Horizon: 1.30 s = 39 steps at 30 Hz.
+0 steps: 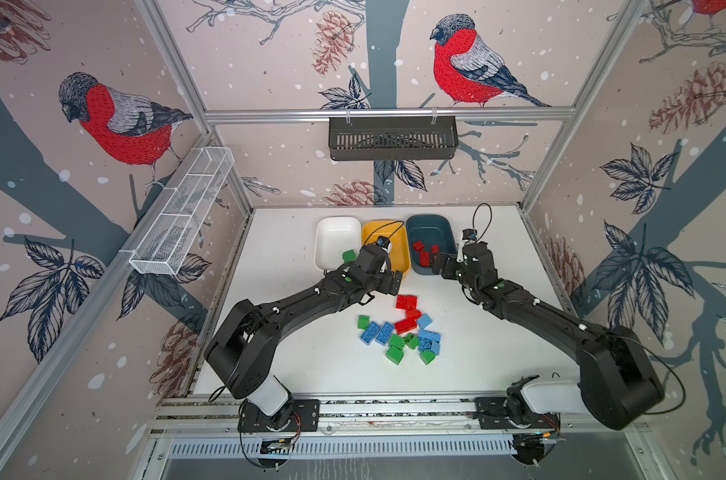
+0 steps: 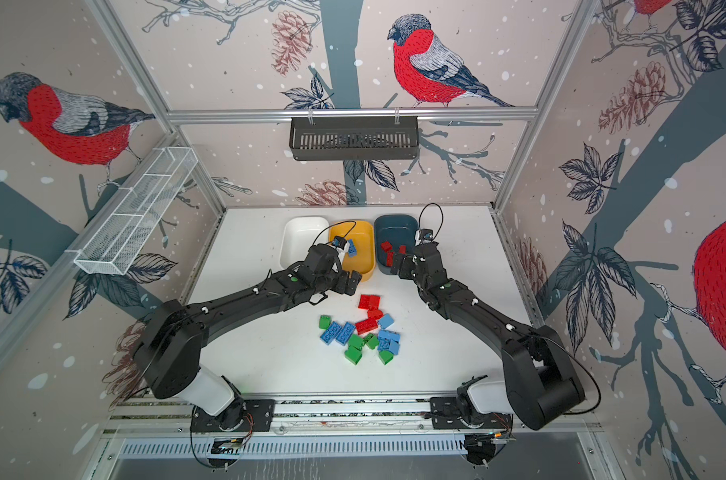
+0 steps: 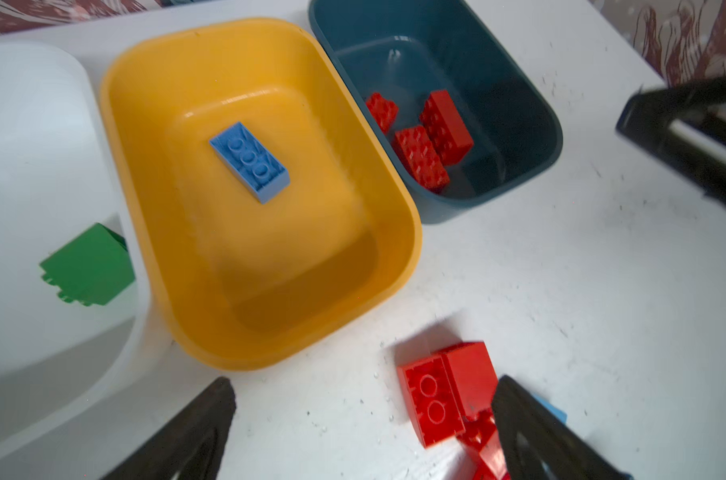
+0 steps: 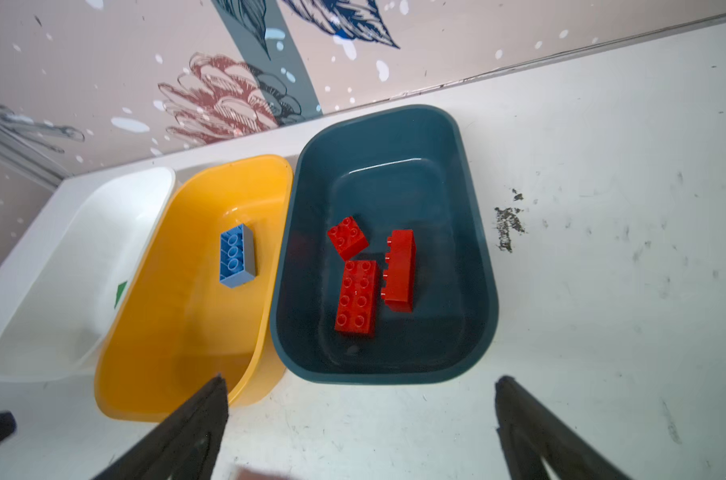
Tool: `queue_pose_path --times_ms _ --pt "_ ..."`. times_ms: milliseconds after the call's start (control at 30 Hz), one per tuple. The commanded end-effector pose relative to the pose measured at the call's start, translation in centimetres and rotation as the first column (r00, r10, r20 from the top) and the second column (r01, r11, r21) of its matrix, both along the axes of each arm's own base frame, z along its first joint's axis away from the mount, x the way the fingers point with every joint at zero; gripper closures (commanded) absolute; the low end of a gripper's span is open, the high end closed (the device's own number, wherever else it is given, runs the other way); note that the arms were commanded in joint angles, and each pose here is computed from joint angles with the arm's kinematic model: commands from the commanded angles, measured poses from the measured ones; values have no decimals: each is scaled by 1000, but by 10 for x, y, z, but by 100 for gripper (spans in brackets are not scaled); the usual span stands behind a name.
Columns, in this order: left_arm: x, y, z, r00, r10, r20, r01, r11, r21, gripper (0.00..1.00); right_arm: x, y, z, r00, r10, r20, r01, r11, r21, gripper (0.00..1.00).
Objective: Sort the legos into containers by color
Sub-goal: 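Lower the left gripper onto a blue brick in the pile while the right lifts away, then carry the blue brick into the yellow tub and open the left gripper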
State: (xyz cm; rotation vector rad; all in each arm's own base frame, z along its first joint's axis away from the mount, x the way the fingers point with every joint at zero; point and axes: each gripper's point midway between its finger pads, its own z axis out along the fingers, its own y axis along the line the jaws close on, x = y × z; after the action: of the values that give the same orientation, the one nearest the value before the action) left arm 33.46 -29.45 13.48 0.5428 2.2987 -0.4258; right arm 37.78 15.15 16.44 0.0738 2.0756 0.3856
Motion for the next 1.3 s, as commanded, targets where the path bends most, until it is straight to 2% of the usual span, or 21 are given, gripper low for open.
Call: queue_pose_path --times_ms 0,133,233,467,733,1267 --pt "-24 3 -24 995 -61 -84 67 995 74 4 7 -17 26 986 -116 124 105 990 89 1" --pt "-48 14 -47 980 -49 -193 75 988 133 16 2 -39 11 981 -186 57 180 979 99 0" --pt "-67 18 -54 967 -51 -251 91 984 151 27 -4 -54 12 969 -243 54 234 963 131 0" --pt "-99 10 -68 939 -109 -326 177 967 186 37 -8 -64 11 961 -270 64 257 952 169 1" --pt "-106 -1 -81 924 -152 -351 248 936 247 44 -9 -75 10 947 -317 58 305 939 156 0" --pt "-108 -4 -101 915 -150 -374 265 923 278 56 -12 -76 12 944 -325 64 310 934 176 1"
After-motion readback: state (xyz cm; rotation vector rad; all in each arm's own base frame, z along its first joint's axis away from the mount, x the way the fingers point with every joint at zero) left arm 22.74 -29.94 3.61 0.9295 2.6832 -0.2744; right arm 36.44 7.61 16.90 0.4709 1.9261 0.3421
